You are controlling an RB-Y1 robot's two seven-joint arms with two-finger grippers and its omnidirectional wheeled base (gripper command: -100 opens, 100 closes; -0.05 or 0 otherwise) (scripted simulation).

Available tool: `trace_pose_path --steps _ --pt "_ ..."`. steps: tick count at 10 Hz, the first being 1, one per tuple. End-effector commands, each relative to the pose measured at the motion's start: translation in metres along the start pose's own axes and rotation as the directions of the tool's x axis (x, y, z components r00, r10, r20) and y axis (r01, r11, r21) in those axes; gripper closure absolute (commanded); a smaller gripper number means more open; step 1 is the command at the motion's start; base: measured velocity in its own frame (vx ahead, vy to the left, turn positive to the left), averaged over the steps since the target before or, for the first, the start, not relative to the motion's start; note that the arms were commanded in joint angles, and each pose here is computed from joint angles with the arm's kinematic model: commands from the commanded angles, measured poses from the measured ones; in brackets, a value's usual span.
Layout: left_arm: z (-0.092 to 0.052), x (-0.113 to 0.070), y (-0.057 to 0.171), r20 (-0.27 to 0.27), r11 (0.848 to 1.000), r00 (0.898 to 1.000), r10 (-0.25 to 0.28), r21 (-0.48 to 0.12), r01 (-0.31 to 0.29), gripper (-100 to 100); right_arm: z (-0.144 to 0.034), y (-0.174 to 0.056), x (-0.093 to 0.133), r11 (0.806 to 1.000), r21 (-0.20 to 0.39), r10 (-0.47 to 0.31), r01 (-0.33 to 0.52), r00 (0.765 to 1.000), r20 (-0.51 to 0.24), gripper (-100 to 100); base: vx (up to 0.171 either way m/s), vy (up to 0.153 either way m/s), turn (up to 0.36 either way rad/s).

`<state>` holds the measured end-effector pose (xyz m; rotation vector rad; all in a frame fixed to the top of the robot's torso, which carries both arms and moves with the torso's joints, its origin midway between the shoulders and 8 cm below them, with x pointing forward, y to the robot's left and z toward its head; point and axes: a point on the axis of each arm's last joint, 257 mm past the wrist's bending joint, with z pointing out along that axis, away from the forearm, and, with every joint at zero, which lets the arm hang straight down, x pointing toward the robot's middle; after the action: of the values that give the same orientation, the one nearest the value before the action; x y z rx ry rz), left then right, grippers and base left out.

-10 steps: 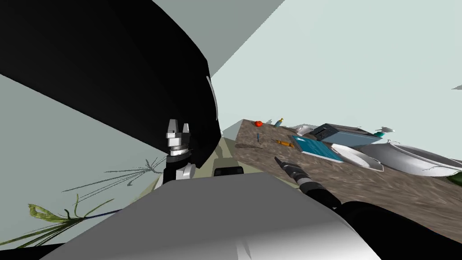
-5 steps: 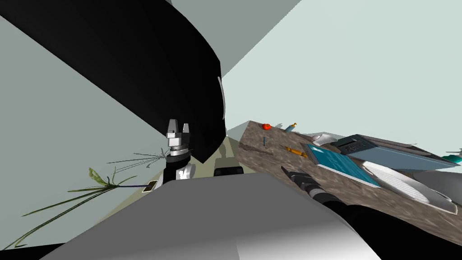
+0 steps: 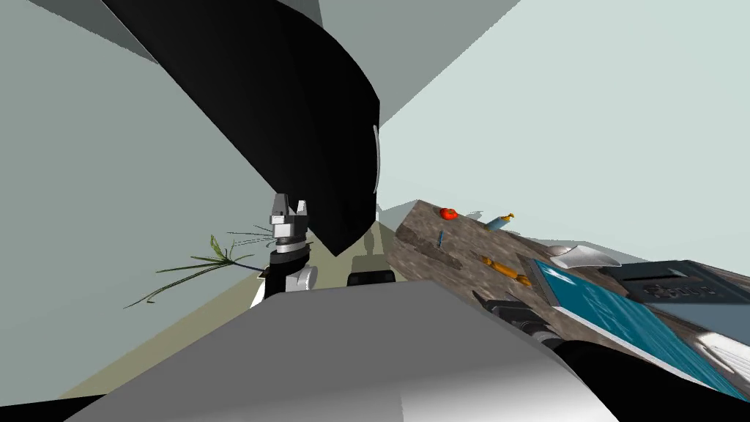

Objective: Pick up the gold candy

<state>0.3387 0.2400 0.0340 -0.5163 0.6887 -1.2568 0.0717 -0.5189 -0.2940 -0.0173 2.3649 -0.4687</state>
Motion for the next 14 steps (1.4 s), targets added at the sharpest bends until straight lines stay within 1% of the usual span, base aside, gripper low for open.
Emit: trace_pose_path --steps 1,3,4,6,7,8,11,14 --pt "0.0 0.0 0.0 0.0 1.0 1.0 0.0 0.0 0.0 0 -0.009 -0.012 0.022 0.998 0.011 -0.064 0.065 0.996 -0.06 -100 -0.036 -0.082 0.4" --pt "0.0 0.0 0.0 0.0 1.0 1.0 0.0 0.0 0.0 0 -0.025 -0.028 0.052 0.987 0.01 -0.158 0.162 0.976 -0.149 -100 -0.043 -0.132 0.435" --pt "0.0 0.0 0.0 0.0 1.0 1.0 0.0 0.0 0.0 0 -0.025 -0.028 0.052 0.987 0.01 -0.158 0.162 0.976 -0.149 -100 -0.035 -0.109 0.308" --pt "0.0 0.0 0.0 0.0 1.0 1.0 0.0 0.0 0.0 0 -0.041 -0.04 0.077 0.971 -0.008 -0.236 0.24 0.946 -0.223 -100 -0.035 -0.106 0.46" --pt "0.0 0.0 0.0 0.0 1.0 1.0 0.0 0.0 0.0 0 -0.041 -0.04 0.077 0.971 -0.008 -0.236 0.24 0.946 -0.223 -100 -0.046 -0.107 0.171" --pt "0.0 0.0 0.0 0.0 1.0 1.0 0.0 0.0 0.0 0 -0.048 -0.045 0.089 0.962 -0.022 -0.269 0.273 0.929 -0.255 -100 -0.055 -0.102 0.27" --pt "0.0 0.0 0.0 0.0 1.0 1.0 0.0 0.0 0.0 0 -0.068 -0.054 0.118 0.937 -0.072 -0.346 0.342 0.879 -0.329 -100 -0.104 -0.154 0.446" --pt "0.0 0.0 0.0 0.0 1.0 1.0 0.0 0.0 0.0 0 -0.084 -0.054 0.141 0.921 -0.123 -0.388 0.37 0.842 -0.374 -100 -0.085 -0.137 0.305"
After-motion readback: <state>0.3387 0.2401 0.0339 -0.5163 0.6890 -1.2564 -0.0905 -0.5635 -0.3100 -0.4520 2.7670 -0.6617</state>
